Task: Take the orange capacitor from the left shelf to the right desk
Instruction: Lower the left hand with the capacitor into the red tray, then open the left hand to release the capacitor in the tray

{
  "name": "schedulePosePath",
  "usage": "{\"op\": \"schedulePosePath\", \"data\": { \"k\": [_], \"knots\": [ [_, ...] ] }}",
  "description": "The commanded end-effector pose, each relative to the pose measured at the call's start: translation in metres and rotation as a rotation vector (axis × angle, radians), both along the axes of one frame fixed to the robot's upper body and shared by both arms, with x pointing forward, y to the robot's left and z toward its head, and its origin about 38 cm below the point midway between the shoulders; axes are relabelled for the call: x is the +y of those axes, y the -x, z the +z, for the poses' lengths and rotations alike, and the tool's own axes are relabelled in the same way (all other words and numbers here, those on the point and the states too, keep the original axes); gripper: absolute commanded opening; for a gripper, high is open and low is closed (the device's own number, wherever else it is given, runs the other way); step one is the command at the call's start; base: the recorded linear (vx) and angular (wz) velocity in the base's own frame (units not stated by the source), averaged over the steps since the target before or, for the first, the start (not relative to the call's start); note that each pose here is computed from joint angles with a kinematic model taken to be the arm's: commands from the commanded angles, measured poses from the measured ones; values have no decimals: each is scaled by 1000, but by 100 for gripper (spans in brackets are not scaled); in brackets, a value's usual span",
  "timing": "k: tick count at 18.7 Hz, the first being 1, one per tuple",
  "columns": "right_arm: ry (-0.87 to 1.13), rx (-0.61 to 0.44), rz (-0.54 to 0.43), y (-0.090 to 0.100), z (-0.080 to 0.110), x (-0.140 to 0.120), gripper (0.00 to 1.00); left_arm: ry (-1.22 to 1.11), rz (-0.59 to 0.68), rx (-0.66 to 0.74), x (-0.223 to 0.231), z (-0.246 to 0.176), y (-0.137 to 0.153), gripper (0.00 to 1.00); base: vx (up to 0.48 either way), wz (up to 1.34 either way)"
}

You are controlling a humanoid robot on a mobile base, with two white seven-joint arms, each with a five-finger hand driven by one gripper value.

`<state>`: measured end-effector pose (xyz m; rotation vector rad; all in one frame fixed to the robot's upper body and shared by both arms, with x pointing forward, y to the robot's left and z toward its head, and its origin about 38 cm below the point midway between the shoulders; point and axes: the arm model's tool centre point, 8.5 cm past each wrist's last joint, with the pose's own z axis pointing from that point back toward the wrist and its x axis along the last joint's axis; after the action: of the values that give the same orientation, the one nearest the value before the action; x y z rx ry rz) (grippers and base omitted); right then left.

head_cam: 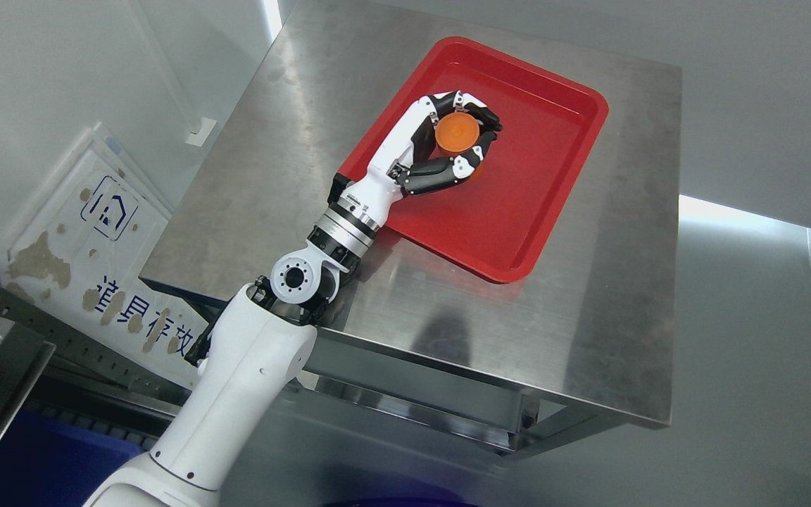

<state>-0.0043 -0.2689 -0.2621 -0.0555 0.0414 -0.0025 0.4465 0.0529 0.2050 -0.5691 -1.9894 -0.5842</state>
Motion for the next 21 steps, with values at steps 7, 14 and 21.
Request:
{"op": "schedulePosePath", "data": {
  "k": [7, 14, 21],
  "knots": [
    [17, -36, -3, -13, 0, -11, 100, -183, 1, 74, -7, -30, -36, 6, -4, -9],
    [17, -36, -3, -13, 0, -11, 100, -180, 7, 63, -7, -25, -38, 70, -1, -5],
    [17, -36, -3, -13, 0, -11, 100, -50, 62, -40, 19, 25, -41, 100, 0, 0]
  ]
}}
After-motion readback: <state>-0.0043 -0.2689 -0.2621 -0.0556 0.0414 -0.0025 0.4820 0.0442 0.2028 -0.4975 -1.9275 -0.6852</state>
